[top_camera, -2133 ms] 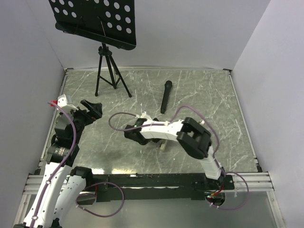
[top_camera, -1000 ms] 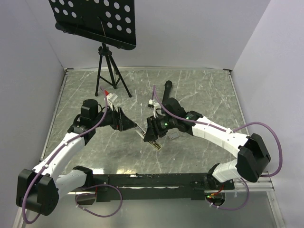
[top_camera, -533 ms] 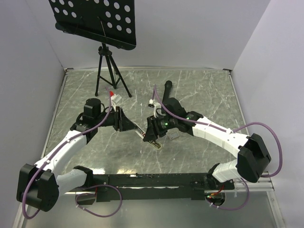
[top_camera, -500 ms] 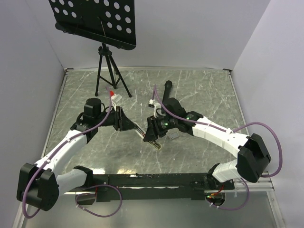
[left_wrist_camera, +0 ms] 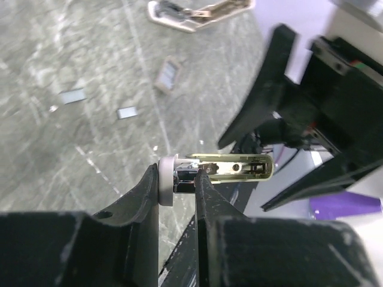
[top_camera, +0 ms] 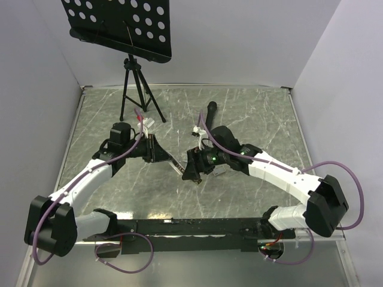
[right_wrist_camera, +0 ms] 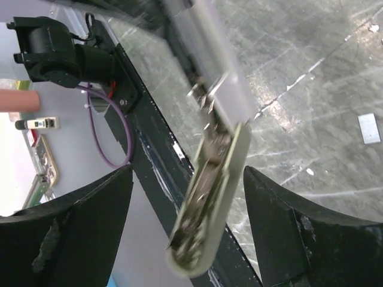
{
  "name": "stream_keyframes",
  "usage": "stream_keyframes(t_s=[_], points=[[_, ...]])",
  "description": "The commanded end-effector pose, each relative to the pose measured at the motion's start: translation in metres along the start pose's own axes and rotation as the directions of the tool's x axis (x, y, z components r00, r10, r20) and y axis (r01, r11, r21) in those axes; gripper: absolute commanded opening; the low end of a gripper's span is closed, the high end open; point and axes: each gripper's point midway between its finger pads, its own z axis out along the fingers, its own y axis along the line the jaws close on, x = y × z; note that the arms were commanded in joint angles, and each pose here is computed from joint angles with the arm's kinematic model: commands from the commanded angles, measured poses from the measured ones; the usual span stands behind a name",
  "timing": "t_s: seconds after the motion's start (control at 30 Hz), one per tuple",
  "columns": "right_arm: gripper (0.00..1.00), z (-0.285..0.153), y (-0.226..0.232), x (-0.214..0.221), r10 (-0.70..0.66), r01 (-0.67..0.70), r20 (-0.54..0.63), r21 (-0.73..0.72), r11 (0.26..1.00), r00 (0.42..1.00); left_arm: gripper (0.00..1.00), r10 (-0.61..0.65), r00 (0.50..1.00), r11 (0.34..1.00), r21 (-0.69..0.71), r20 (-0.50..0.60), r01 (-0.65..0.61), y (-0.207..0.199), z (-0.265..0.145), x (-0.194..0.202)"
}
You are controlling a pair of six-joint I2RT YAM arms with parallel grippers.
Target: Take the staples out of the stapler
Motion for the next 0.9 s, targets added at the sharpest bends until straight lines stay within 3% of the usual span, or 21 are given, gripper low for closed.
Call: stream_keyframes(t_s=[0.0, 0.17, 0.43, 0.87], points=[[0.82, -0.008, -0.007, -0.004, -0.023, 0.021, 0.059, 0.034, 0.999, 0.998, 0.01, -0.004, 0.999, 0.998, -0.065, 0.051, 0.008, 0.009, 0.003, -0.021], [0.78, -0.016, -0.027, -0.006, -0.033, 0.021, 0.095, 0.128, 0.992, 0.995, 0.01, -0.068, 0.993, 0.99, -0.116, 0.091, 0.079, 0.024, 0.004, -0.034], [0.8, -0.027, -0.05, -0.024, -0.166, 0.12, 0.145, 0.284, 0.951, 0.975, 0.01, -0.119, 0.985, 0.986, -0.105, 0.123, 0.132, 0.026, 0.005, -0.05], [0.66, -0.015, -0.039, -0.039, -0.332, 0.275, 0.202, 0.267, 0.924, 0.921, 0.01, -0.189, 0.974, 0.979, -0.05, 0.128, 0.197, 0.023, -0.001, -0.048]])
